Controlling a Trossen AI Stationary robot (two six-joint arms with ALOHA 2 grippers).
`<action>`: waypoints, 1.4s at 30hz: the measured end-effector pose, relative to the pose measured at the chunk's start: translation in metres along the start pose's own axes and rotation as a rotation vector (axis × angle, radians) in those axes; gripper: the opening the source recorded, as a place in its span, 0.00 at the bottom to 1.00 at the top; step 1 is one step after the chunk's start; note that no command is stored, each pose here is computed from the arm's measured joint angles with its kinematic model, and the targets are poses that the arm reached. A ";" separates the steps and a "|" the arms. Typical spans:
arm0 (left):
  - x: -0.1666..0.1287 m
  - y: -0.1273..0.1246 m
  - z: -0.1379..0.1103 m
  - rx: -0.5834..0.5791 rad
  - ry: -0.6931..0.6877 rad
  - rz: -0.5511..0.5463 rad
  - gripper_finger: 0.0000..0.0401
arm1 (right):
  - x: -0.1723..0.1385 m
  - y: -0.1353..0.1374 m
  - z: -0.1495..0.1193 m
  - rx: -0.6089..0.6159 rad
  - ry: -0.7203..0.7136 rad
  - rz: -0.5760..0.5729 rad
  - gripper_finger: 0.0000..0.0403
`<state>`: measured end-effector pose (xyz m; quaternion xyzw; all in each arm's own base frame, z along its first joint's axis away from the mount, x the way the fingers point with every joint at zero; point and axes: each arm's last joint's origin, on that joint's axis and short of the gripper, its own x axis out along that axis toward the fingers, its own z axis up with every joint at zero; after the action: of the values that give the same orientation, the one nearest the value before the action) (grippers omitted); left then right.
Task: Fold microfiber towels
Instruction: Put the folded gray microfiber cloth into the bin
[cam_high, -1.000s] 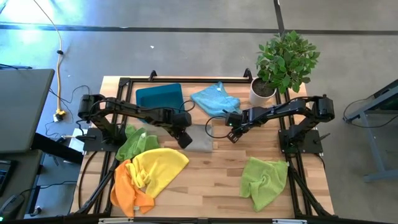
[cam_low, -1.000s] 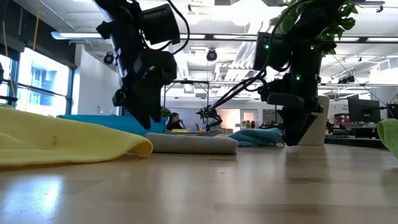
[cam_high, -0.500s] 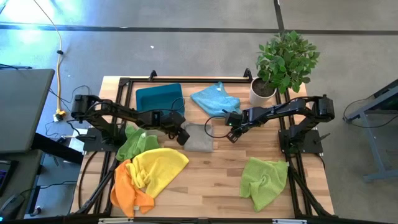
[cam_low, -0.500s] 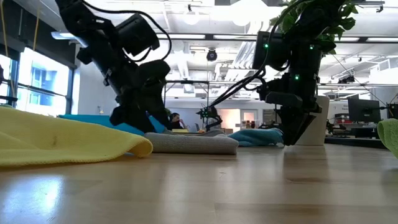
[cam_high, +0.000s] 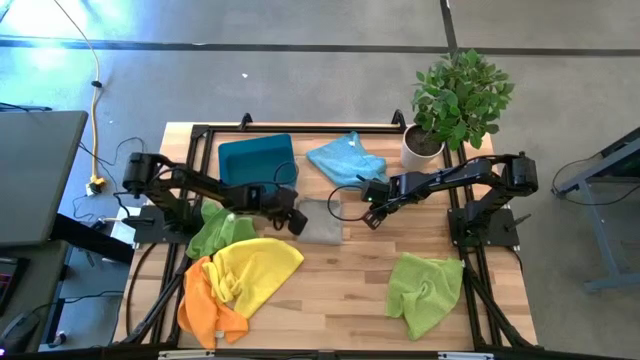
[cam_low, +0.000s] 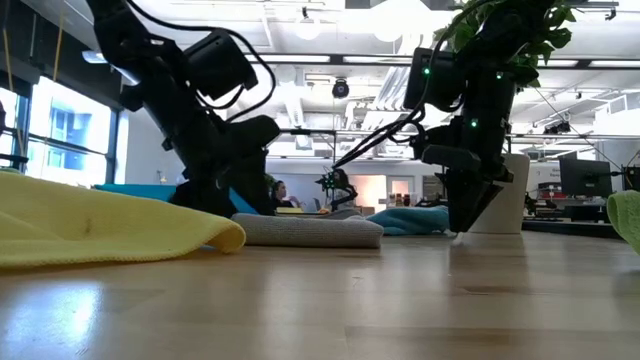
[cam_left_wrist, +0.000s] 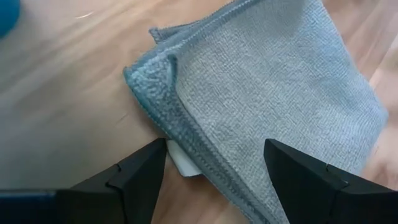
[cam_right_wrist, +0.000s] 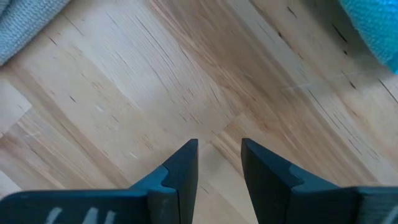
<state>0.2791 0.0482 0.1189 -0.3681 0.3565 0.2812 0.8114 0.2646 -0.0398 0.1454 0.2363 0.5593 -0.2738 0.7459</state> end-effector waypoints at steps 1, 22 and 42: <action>0.000 -0.001 -0.001 0.011 -0.004 -0.006 0.66 | 0.000 0.000 0.000 0.000 0.000 0.000 0.28; 0.022 -0.012 -0.018 0.242 -0.137 0.062 0.26 | 0.000 0.001 0.002 0.002 -0.016 0.011 0.28; -0.024 -0.016 0.004 0.456 0.102 0.050 0.01 | 0.000 0.003 0.004 0.006 -0.045 0.030 0.28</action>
<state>0.2779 0.0373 0.1455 -0.1800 0.4603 0.1944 0.8473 0.2696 -0.0405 0.1468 0.2409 0.5380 -0.2695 0.7615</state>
